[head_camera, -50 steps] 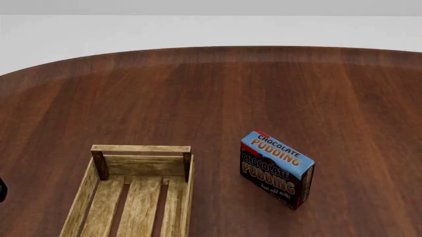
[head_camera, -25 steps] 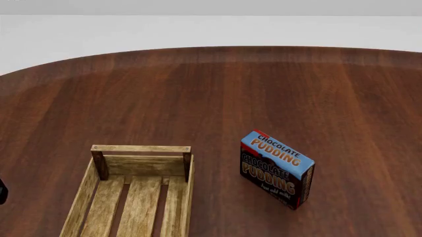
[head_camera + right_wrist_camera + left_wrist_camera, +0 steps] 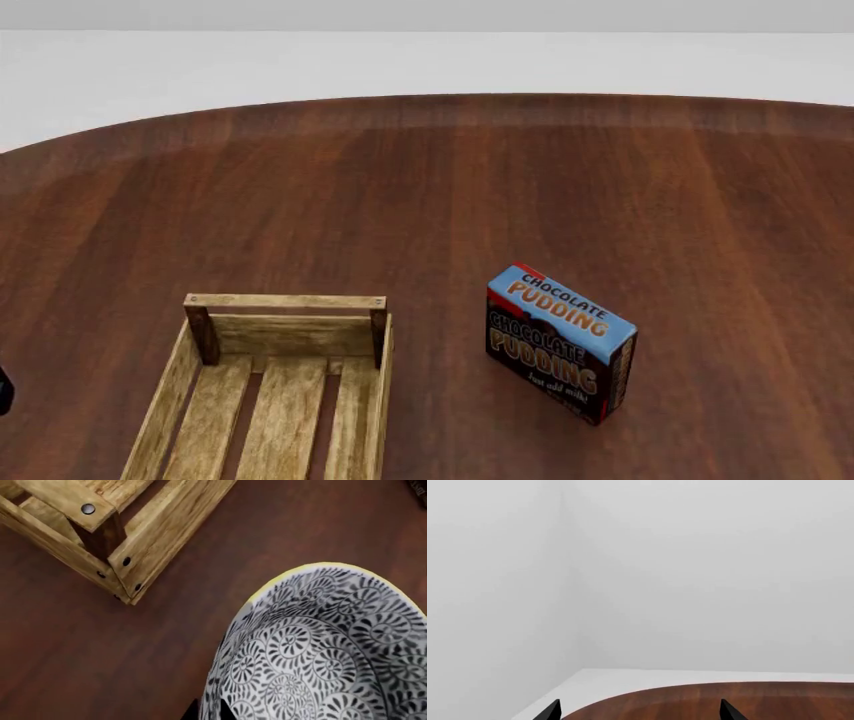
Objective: Stack the left bowl on the right bowl and place them in the tray.
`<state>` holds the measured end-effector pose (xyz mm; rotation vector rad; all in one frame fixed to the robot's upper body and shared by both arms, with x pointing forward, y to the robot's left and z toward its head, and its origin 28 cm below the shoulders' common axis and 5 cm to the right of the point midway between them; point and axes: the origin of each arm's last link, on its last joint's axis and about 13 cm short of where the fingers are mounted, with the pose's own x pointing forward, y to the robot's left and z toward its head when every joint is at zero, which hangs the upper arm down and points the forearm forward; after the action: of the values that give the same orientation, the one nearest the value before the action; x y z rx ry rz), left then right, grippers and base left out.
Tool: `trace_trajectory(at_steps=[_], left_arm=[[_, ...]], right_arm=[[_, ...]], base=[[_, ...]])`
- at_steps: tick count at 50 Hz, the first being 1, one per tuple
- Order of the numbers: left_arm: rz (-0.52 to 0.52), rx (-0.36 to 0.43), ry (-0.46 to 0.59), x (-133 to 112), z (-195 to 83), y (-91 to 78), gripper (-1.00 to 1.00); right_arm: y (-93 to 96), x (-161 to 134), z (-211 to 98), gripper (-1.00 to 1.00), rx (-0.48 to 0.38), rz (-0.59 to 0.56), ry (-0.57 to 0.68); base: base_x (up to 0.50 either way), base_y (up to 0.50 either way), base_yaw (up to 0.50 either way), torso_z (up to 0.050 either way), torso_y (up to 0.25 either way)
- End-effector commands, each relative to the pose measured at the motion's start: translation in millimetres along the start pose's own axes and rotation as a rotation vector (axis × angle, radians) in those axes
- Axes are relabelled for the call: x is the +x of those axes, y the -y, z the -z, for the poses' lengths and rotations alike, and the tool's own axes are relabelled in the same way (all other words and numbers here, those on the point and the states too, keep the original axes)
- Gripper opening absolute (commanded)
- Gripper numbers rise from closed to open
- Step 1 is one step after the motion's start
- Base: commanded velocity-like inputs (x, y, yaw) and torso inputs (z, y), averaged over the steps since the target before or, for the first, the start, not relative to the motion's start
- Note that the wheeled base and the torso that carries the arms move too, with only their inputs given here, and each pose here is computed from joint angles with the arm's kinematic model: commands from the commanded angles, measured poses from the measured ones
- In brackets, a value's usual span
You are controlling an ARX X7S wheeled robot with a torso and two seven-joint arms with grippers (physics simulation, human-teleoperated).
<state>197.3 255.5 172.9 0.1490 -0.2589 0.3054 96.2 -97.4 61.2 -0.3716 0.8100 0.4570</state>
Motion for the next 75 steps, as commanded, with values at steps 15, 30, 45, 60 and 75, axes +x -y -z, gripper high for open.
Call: trace_trajectory(at_steps=[15,30,45,60,75], left_arm=[[0.003,-0.004,0.005,1,-3,1.2,1.00],[0.001,-0.008,0.012,2,-6,0.5,1.00],[0.007,-0.004,0.002,0,-1,2.3,1.00],[0.005,-0.004,0.005,0,-1,1.3,1.00],[0.006,-0.001,0.006,1,-2,2.1,1.00]], right_arm=[[13.0,-47,-32,-1.00,-0.068,0.062,0.070],[21.6,-69,-46,-1.00,-0.118,0.179,0.067],[36.1,-87,-44,-1.00,-0.111,0.279,0.027],[49.2,-102,-33,-1.00,-0.065,0.363,0.012],[61.3,-109,-21,-1.00,0.014,0.409,-0.017]], base=[[0.00,0.00,0.00,0.000,0.000],[0.00,0.00,0.00,0.000,0.000],[0.00,0.00,0.00,0.000,0.000],[0.00,0.00,0.00,0.000,0.000],[0.00,0.00,0.00,0.000,0.000]])
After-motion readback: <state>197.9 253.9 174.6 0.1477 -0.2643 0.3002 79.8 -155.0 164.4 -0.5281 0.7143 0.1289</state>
